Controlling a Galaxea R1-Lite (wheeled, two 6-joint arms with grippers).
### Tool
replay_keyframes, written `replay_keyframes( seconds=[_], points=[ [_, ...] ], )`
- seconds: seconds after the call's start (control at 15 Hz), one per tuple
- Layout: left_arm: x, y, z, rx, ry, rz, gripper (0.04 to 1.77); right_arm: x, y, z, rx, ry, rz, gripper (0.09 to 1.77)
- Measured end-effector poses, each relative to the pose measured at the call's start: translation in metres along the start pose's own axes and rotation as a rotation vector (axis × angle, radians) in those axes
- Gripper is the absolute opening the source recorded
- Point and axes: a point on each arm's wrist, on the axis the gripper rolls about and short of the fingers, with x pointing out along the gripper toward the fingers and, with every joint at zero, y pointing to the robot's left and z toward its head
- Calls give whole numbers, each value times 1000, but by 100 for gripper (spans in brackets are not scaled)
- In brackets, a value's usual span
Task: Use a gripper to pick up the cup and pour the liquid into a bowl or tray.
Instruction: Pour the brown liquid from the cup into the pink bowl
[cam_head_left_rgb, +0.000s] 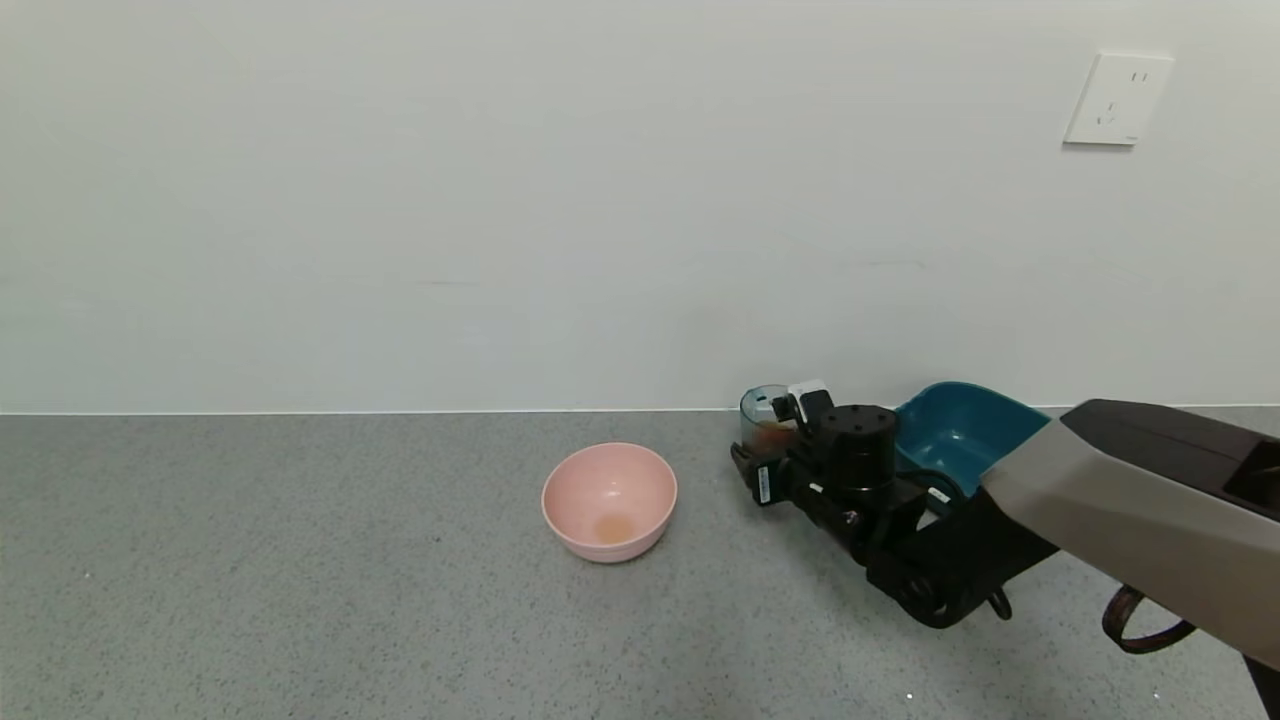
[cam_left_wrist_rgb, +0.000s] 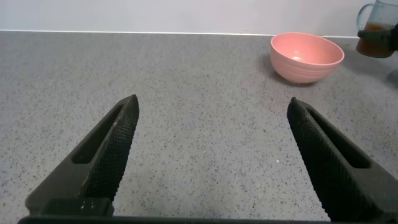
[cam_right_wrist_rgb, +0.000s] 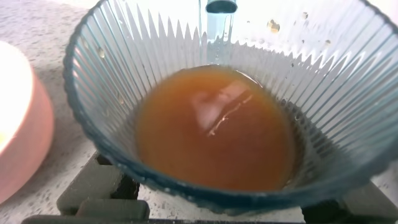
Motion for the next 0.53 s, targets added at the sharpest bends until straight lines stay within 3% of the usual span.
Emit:
replay_keyframes(
  seconds=[0.53],
  points=[
    [0,0,0,0,0,0,172,-6,5,17,-174,-33,86,137]
  ],
)
